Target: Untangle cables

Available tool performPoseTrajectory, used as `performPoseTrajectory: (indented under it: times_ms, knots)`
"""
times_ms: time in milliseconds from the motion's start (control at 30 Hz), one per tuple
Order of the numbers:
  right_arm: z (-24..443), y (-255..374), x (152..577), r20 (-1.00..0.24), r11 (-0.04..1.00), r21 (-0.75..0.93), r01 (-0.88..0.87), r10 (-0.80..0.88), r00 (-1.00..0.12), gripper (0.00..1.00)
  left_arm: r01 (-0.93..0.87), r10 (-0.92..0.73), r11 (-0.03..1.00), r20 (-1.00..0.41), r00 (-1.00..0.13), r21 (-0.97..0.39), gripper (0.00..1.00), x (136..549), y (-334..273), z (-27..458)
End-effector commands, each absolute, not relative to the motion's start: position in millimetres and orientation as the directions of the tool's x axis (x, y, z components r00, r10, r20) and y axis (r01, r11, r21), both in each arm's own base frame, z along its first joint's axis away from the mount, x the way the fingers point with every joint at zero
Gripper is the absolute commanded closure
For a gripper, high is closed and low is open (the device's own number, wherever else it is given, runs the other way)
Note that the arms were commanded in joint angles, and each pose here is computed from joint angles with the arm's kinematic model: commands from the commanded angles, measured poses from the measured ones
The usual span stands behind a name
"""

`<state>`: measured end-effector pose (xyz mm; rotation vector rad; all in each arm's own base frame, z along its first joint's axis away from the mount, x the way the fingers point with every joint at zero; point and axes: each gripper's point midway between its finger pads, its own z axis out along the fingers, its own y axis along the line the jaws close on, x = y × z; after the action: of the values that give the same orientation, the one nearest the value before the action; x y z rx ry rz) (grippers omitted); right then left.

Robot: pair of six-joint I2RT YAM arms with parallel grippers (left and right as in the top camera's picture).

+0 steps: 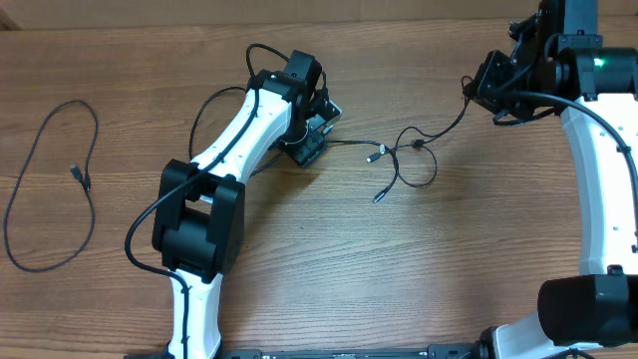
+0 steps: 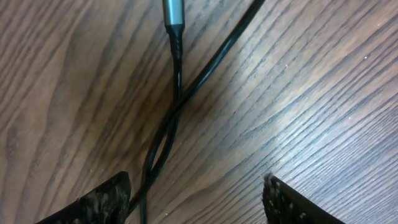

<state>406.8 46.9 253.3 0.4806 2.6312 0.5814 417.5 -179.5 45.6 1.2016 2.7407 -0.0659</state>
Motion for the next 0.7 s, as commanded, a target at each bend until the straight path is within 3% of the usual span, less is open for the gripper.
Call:
performPoseTrajectory:
  times_ms: [0,100,233,300,333,367,400,533,667]
  knots:
    - [250.0,45.8,404.6,-0.304,0.860,0.449,0.242,0.401,-0.864,0.96,0.754,0.749,0.656,-0.122,-0.651,0.004,0.33,407.2,-174.2,29.6]
    - [250.5,45.9,405.4,-0.307,0.860,0.450,0.240,0.401,-0.863,0.96,0.752,0.748,0.659,-0.107,-0.655,-0.005,0.40,402.5,-171.4,19.9]
    - [249.9,45.9,404.2,-0.303,0.860,0.449,0.242,0.401,-0.865,0.96,0.748,0.744,0.663,-0.106,-0.660,-0.005,0.41,400.9,-169.3,11.4]
    - [250.0,45.9,404.5,-0.304,0.860,0.449,0.241,0.401,-0.864,0.96,0.748,0.744,0.663,-0.114,-0.659,-0.001,0.49,402.2,-169.8,8.9]
    - [250.0,45.9,404.5,-0.304,0.860,0.449,0.241,0.401,-0.864,0.96,0.748,0.743,0.663,-0.122,-0.658,0.003,0.65,403.9,-170.6,8.1]
    - [250.0,45.9,404.5,-0.304,0.861,0.449,0.241,0.400,-0.865,0.96,0.745,0.739,0.667,-0.130,-0.661,0.007,0.90,406.0,-171.3,8.3]
    - [250.0,45.8,404.5,-0.304,0.860,0.449,0.241,0.401,-0.864,0.96,0.736,0.730,0.677,-0.136,-0.670,0.009,0.96,407.6,-171.7,8.4]
    - [251.1,45.9,406.6,-0.314,0.862,0.450,0.234,0.398,-0.862,0.96,0.656,0.646,0.755,-0.175,-0.743,0.007,0.96,419.3,-170.2,31.5]
    - [254.3,45.8,412.3,-0.338,0.862,0.456,0.221,0.398,-0.853,0.96,0.550,0.528,0.835,-0.326,-0.784,0.029,0.96,440.3,-154.8,123.0]
